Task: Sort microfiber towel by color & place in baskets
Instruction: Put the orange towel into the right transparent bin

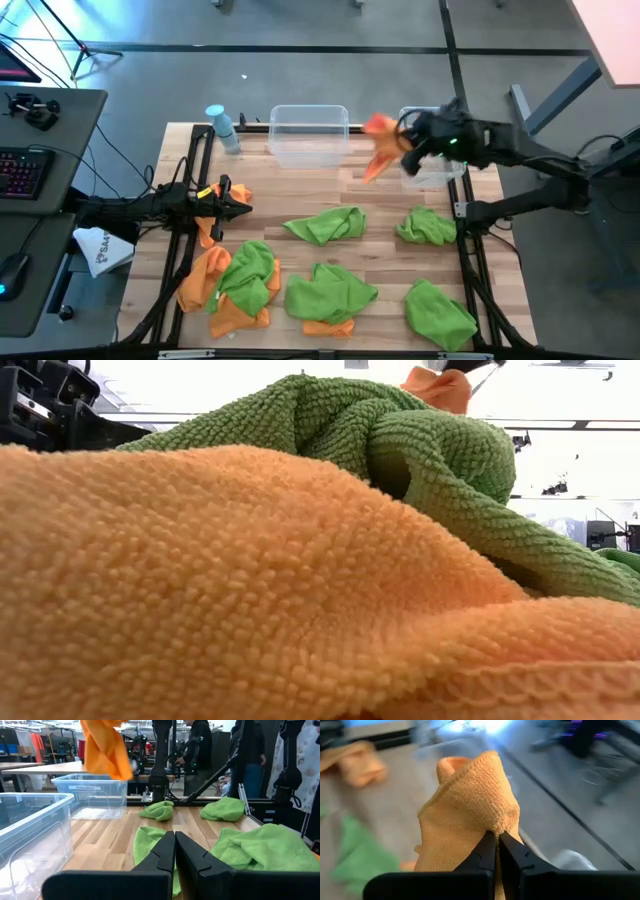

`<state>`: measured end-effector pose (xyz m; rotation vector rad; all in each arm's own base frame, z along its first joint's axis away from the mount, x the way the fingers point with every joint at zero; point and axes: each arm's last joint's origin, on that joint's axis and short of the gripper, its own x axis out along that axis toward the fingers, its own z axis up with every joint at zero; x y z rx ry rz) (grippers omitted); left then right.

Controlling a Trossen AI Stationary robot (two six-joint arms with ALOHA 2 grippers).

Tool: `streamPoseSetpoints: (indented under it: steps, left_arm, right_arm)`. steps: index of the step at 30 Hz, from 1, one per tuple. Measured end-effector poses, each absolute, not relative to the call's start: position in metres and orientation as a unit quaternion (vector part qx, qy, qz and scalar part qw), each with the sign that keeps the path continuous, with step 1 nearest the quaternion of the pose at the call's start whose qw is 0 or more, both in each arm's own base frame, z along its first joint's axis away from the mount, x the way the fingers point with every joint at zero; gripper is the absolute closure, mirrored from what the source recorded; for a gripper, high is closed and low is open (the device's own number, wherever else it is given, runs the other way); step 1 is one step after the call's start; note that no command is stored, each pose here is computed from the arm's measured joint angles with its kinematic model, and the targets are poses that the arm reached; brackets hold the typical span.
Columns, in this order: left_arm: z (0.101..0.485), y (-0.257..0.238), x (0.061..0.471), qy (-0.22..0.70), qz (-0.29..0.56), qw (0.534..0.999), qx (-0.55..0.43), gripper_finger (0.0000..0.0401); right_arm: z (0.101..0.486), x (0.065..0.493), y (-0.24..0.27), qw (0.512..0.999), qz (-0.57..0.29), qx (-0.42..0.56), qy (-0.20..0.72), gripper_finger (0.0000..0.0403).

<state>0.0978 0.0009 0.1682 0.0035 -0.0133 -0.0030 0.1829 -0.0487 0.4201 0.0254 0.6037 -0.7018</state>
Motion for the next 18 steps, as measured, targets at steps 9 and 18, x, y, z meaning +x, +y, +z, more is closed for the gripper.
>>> streamPoseSetpoints:
  steps: [9,18]
  left_arm:
    - [0.168,0.001,0.098,-0.006,-0.001,1.000,0.002,0.0401]
    - [0.168,0.001,0.098,-0.006,-0.001,1.000,0.002,0.0401]
  right_arm:
    - [0.424,0.123,-0.072,0.819,-0.491,0.063,0.289,0.0403]
    - [0.374,0.116,-0.108,0.774,-0.494,0.147,0.367,0.0403]
